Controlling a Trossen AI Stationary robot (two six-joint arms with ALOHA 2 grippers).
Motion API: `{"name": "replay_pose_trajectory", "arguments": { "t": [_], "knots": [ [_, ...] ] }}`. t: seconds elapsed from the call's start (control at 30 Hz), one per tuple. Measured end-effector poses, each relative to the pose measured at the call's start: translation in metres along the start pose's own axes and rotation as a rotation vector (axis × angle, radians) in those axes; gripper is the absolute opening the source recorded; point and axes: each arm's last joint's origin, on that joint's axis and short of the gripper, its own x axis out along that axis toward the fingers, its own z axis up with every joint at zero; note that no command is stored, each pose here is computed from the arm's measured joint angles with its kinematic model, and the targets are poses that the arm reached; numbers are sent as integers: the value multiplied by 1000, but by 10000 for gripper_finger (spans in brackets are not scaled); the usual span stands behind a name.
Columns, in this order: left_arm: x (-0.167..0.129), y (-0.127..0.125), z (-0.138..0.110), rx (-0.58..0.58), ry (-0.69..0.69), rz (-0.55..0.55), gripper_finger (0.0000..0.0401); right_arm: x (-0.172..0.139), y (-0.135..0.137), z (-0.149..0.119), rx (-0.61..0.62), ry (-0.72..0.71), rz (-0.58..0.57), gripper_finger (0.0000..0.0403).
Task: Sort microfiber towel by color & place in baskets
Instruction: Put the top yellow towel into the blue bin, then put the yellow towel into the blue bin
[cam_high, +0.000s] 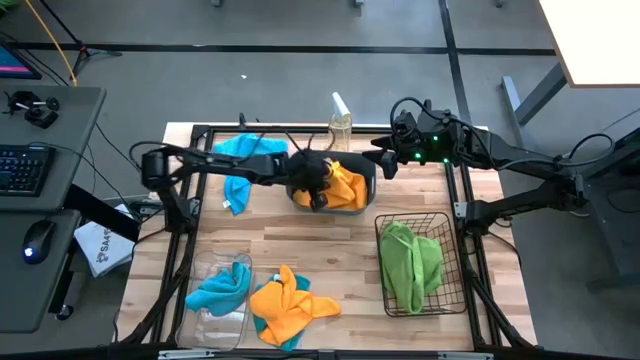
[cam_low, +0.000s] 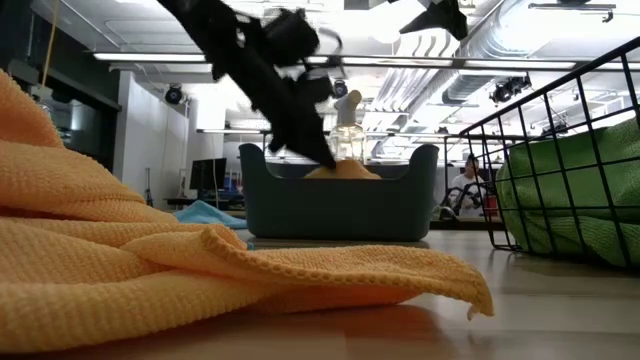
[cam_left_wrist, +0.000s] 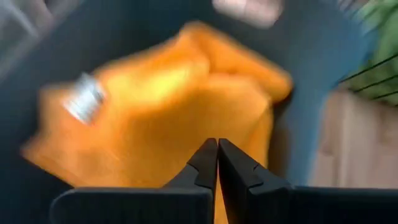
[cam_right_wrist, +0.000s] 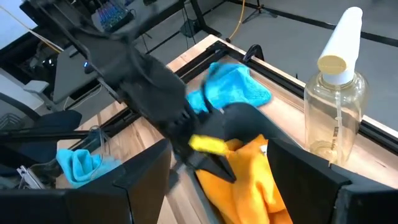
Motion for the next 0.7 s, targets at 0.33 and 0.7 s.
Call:
{"name": "replay_pose_trajectory", "arguments": {
  "t": [0.33, 0.7],
  "knots": [
    [-86, 3, 29, 29, -167, -9, 5, 0, 4, 8, -13, -87, 45, 264],
    [-158, -58, -3, 69, -14, -215, 86, 22, 14, -2, -61, 41, 194, 264]
  ]
}}
